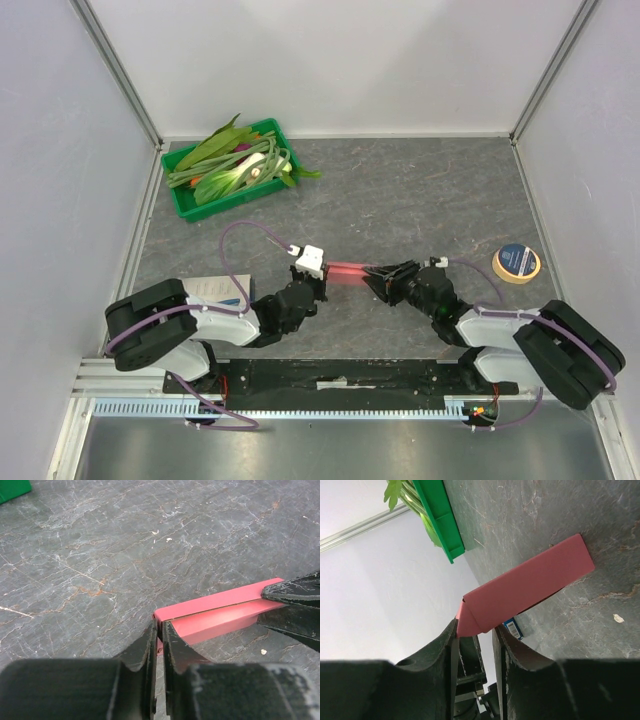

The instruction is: Fold the paper box

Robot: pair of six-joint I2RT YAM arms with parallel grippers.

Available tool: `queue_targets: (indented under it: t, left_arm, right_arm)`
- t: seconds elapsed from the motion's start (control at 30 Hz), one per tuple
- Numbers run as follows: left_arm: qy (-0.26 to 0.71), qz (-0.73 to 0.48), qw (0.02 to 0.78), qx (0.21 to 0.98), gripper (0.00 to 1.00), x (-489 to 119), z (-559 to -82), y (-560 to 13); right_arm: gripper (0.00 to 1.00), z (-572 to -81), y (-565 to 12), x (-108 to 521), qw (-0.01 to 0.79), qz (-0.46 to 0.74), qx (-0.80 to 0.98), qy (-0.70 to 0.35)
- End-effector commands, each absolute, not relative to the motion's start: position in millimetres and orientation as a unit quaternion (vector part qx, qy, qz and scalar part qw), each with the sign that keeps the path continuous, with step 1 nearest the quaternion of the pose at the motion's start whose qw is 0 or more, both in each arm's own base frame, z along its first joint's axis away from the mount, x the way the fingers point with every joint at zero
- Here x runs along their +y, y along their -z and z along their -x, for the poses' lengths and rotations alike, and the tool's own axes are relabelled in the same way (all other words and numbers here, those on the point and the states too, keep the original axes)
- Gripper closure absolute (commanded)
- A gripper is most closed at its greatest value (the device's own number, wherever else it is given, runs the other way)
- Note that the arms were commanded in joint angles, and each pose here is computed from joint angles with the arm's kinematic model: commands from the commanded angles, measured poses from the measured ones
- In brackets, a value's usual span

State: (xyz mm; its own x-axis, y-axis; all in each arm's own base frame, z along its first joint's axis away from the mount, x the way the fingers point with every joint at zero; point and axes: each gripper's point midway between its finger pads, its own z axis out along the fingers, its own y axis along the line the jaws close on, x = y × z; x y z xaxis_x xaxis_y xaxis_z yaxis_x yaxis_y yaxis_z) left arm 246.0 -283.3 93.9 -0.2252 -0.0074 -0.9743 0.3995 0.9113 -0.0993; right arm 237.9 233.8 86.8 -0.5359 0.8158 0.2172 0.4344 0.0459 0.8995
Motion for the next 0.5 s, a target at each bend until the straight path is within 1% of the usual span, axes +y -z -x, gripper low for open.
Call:
queue_targets:
  t: [0.0,0.03,0.1,0.13,0.23,0.37,0.4,0.47]
  left_arm:
    - [0.111,-0.203,0.537,0.811,0.81,-259.0,-220.3,-33.2]
    - [0.116,-0.202,0.538,0.810,0.75,-259.4,-219.7,-35.1]
    - [0.123,-0.203,0.539,0.808,0.67,-257.3,-216.7,-35.2]
    - [0.134,-0.196,0.546,0.803,0.61,-258.6,-217.0,-41.0]
    - [0.149,-0.197,0.549,0.798,0.53,-253.8,-211.6,-45.5]
    - [0.190,-0.189,0.550,0.791,0.45,-252.3,-201.6,-59.6]
    - [0.205,-0.193,0.542,0.792,0.42,-255.1,-196.6,-60.5]
    - [0.218,-0.197,0.529,0.796,0.40,-256.3,-191.4,-63.3]
  right_arm:
    - [0.65,-232.6,-43.6,212.0,0.189,-0.488,0.712,-0.468]
    - [0.66,-232.0,-42.3,211.9,0.188,-0.488,0.712,-0.468]
    - [0.66,-229.0,-34.5,209.9,0.183,-0.493,0.714,-0.461]
    - [0.66,-228.4,-32.6,209.5,0.183,-0.493,0.715,-0.460]
    - [0.67,-227.0,-26.4,208.0,0.180,-0.498,0.715,-0.457]
    - [0.68,-227.0,-19.4,208.4,0.178,-0.499,0.718,-0.451]
    - [0.68,-228.6,-21.1,209.5,0.179,-0.498,0.716,-0.456]
    - [0.68,-230.4,-19.6,211.8,0.177,-0.498,0.716,-0.456]
